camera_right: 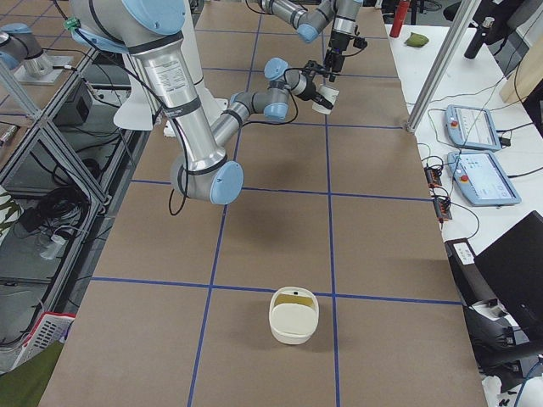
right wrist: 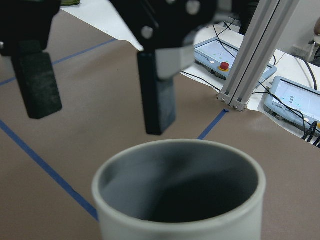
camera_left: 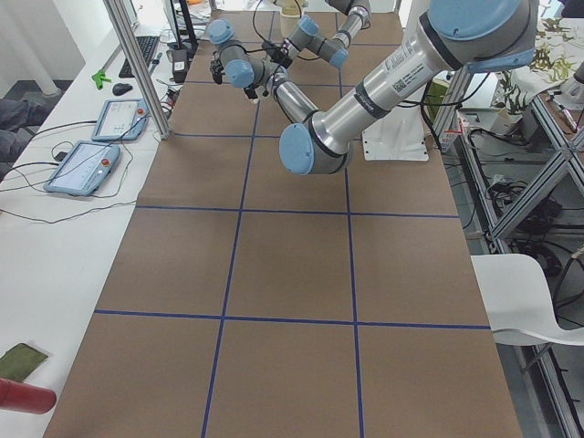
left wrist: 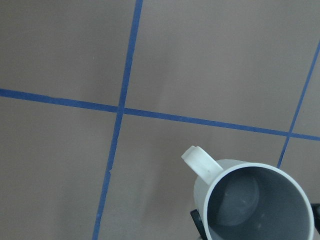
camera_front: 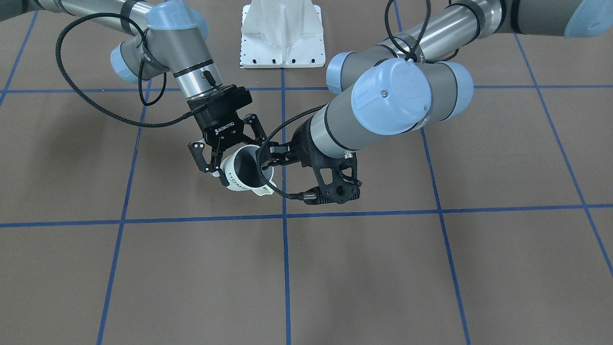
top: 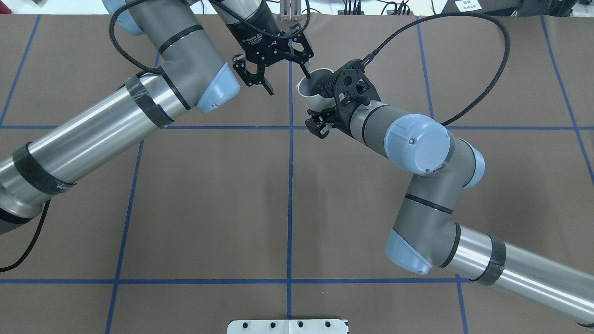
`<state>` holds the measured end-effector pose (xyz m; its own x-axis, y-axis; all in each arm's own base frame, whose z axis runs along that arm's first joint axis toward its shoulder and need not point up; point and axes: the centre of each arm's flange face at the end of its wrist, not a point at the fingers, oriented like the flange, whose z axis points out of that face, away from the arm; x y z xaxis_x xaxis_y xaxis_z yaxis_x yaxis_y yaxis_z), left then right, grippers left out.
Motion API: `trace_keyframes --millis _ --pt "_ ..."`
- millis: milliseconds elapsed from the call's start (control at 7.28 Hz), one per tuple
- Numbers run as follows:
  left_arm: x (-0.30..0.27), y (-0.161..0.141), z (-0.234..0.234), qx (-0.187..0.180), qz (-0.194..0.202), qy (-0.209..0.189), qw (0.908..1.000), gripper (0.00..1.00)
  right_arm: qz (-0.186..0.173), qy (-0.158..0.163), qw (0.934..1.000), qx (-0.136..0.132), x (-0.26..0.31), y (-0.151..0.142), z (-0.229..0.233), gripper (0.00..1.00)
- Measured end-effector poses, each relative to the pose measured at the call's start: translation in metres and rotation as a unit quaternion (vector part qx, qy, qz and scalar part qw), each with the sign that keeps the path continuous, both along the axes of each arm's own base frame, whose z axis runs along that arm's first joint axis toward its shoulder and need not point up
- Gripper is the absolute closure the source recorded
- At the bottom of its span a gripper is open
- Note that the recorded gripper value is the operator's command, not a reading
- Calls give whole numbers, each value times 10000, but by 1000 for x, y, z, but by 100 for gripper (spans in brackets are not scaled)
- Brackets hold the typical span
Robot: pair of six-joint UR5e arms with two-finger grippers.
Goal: Left arm hands cup to right arm to dump lemon
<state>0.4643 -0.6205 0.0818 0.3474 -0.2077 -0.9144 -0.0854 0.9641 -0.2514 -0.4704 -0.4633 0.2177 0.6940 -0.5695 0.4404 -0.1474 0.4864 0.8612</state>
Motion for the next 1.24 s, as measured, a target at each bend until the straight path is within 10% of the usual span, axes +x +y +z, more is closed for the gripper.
trace_keyframes --millis 687,1236 --pt "16 -4 1 31 59 25 10000 51 -4 -15 10000 9 0 0 -1 98" --pt "26 4 0 63 143 54 9999 55 -2 -26 10000 14 0 0 -2 76"
